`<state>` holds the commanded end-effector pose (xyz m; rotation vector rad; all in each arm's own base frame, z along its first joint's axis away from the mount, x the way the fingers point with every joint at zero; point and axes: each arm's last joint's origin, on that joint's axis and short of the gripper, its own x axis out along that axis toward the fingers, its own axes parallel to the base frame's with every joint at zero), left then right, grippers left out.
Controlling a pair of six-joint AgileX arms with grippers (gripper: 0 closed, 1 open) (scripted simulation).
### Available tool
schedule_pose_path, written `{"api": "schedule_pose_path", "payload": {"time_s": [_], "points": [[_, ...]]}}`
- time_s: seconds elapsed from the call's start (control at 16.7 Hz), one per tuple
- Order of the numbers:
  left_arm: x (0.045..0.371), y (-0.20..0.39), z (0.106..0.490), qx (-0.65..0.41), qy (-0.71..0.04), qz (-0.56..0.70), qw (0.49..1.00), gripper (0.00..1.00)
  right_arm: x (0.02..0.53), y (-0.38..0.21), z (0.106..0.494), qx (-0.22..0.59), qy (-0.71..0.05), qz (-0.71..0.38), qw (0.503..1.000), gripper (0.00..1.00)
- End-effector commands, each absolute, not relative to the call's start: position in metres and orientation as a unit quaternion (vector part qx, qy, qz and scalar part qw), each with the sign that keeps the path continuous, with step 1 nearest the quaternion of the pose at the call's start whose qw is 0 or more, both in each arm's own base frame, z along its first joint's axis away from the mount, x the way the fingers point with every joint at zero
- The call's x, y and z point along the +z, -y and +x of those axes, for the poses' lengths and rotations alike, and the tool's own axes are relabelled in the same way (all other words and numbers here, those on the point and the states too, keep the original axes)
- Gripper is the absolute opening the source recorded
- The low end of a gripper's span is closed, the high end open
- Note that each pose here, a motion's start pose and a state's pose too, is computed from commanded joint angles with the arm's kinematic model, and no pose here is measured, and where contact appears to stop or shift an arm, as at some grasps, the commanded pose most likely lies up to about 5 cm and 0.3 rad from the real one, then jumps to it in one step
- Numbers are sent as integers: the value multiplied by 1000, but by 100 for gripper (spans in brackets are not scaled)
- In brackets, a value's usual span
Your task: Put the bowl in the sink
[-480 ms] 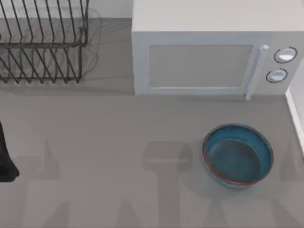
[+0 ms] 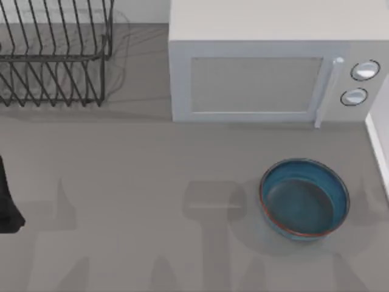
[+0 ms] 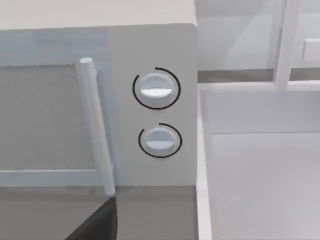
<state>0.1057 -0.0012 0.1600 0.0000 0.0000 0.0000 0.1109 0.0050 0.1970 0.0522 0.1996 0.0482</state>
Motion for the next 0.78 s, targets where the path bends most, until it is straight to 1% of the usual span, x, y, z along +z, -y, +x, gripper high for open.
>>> {"api": "schedule_pose_path", "payload": {"time_s": [0.18, 0.3, 0.54, 0.66, 0.78], "points": [[160, 1, 106, 0, 0, 0, 1000, 100, 225, -12, 129, 36, -214, 42, 975, 100], [160, 1, 106, 0, 0, 0, 1000, 100, 239, -20, 151, 40, -309, 48, 949, 100], [160, 1, 106, 0, 0, 0, 1000, 100, 247, -44, 208, 34, -496, 43, 866, 100], [160, 1, 106, 0, 0, 0, 1000, 100, 244, -59, 234, 26, -570, 34, 821, 100], [160, 1, 106, 0, 0, 0, 1000, 100, 240, -73, 256, 17, -624, 25, 781, 100]]}}
